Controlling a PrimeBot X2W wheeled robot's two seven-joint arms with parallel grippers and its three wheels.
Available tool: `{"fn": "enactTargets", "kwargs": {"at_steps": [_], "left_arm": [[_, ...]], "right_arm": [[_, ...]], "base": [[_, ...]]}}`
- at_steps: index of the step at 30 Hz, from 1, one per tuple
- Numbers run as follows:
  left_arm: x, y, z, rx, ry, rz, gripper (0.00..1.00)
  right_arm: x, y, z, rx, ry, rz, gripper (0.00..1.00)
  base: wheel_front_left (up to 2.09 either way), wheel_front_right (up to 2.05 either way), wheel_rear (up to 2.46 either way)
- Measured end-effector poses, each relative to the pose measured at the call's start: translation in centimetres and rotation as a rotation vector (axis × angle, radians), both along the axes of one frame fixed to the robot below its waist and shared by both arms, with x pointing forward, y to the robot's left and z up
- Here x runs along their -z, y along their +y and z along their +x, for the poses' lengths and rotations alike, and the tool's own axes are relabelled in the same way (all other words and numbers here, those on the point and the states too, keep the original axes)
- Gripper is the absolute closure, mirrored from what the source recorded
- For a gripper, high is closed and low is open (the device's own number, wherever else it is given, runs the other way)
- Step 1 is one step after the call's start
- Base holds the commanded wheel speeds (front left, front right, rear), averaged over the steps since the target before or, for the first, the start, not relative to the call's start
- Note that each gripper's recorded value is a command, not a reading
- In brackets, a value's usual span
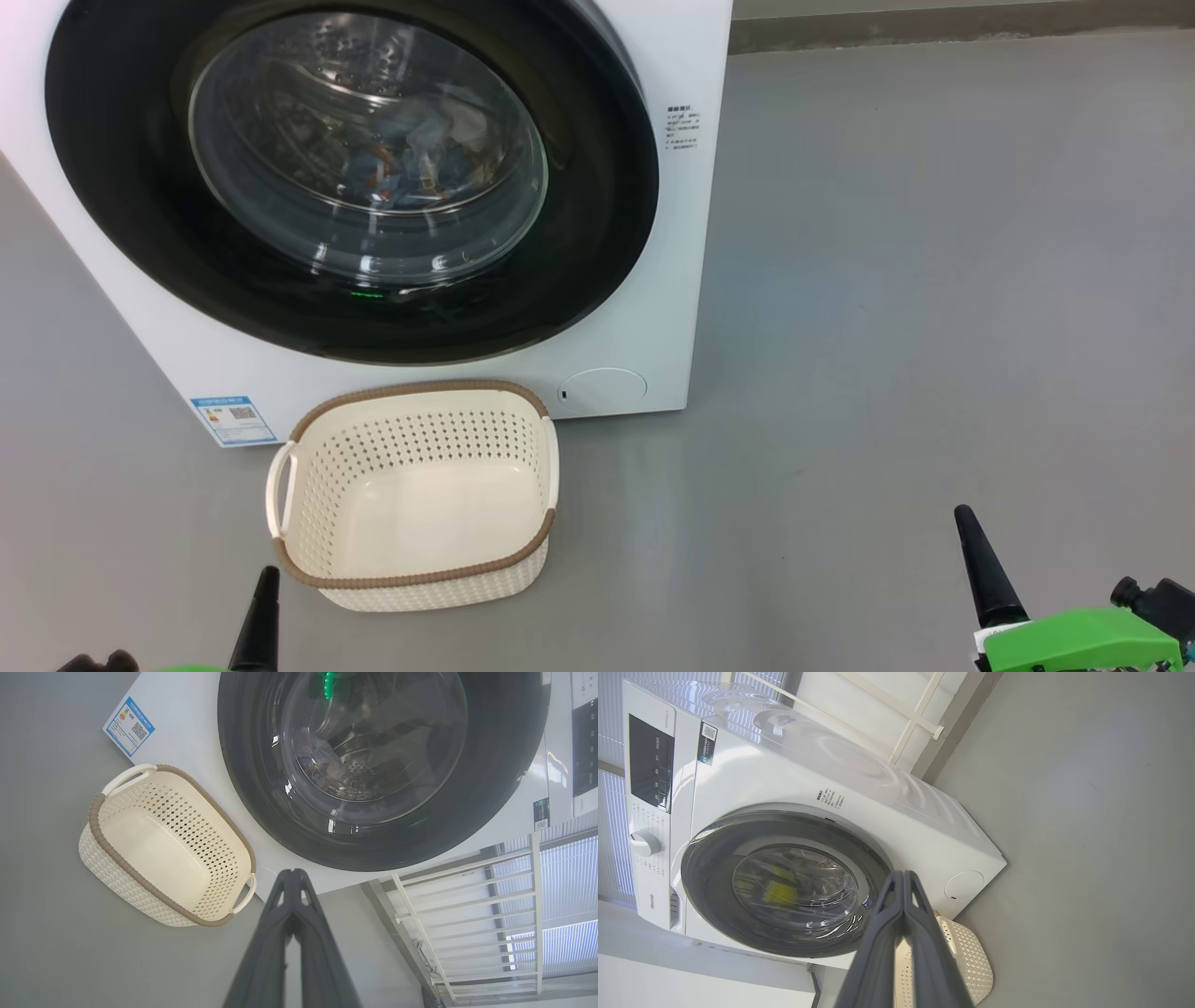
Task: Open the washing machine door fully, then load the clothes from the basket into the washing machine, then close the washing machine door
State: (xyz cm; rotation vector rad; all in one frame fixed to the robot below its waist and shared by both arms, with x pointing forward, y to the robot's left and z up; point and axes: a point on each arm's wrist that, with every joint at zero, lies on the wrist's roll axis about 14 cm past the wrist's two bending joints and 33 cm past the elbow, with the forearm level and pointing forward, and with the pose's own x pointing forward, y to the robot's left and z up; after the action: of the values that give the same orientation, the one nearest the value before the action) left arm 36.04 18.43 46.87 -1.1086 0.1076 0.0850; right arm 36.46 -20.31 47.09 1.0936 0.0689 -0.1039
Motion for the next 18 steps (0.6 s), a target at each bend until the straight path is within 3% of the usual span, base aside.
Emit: {"fn": "enactTargets", "kwargs": {"at_steps": [18], "left_arm": [[-0.09,0.05,0.45,-0.01,-0.003,-0.206,1.0]], "right_arm": [[-0.52,-0.35,0.6,0.019,-0.018,0.204,1.0]], "base": [[0.0,0.0,0.0]]}}
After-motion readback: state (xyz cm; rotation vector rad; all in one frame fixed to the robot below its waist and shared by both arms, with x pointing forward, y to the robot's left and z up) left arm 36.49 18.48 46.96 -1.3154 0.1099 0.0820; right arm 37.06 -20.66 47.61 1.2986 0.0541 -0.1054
